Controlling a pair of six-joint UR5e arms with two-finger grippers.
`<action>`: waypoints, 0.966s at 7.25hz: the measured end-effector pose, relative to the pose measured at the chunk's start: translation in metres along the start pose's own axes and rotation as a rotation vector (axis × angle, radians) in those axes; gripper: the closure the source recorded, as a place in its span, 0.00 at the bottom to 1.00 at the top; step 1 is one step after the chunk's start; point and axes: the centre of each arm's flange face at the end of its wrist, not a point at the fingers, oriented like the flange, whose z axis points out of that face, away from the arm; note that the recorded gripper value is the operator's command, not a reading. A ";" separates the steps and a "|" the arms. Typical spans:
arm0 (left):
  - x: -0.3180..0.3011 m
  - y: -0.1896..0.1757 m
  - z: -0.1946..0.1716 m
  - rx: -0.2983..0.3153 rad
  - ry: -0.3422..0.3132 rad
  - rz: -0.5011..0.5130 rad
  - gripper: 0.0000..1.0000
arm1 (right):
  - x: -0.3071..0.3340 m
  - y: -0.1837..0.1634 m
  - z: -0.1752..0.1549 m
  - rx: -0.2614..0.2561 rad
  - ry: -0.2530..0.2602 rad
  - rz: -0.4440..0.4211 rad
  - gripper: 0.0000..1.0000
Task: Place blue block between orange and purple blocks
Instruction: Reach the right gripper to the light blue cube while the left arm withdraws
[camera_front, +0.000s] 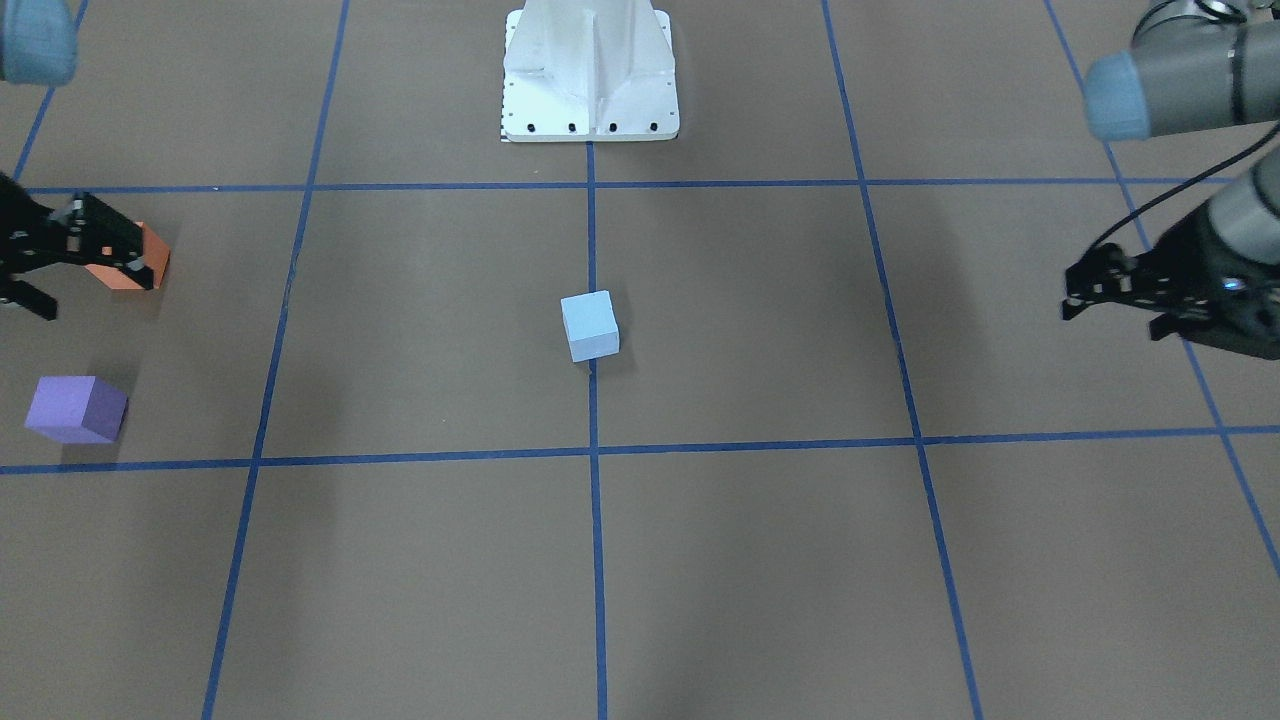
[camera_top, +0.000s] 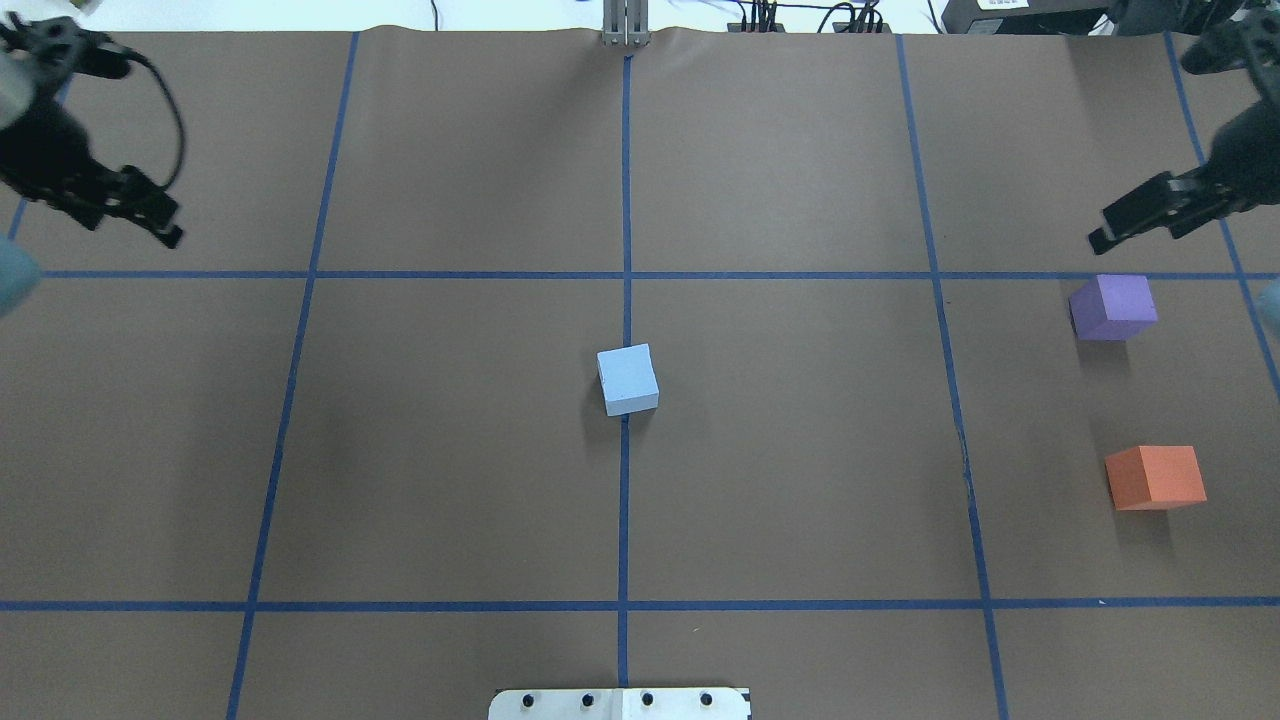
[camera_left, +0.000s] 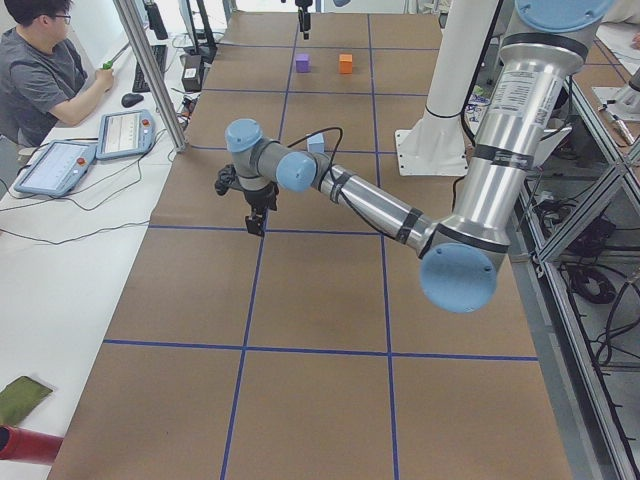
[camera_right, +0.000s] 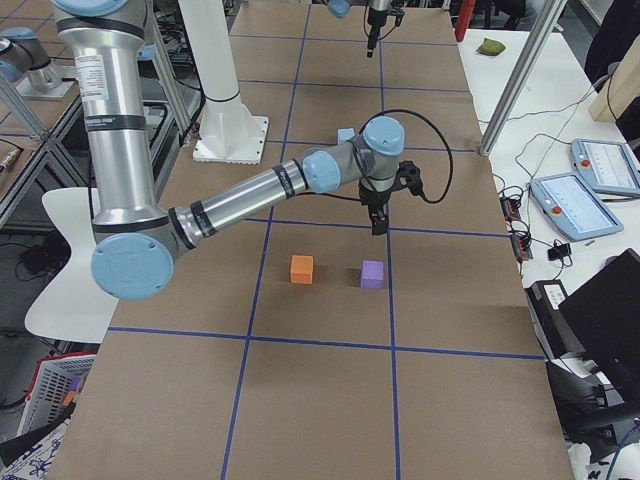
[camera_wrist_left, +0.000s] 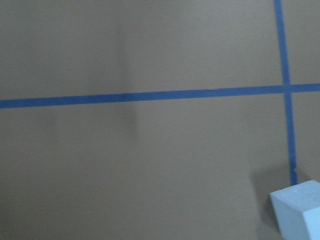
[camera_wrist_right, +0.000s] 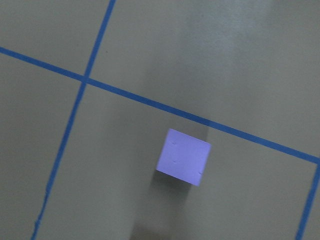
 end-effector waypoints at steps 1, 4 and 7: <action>-0.071 0.026 -0.018 0.017 -0.027 0.023 0.00 | -0.071 -0.001 0.021 0.006 0.001 0.021 0.00; -0.233 0.118 -0.038 0.024 -0.060 0.030 0.00 | -0.248 0.006 0.090 0.042 0.027 -0.011 0.00; -0.267 0.167 -0.044 0.044 -0.055 -0.040 0.00 | -0.359 -0.016 0.152 0.062 0.092 -0.014 0.00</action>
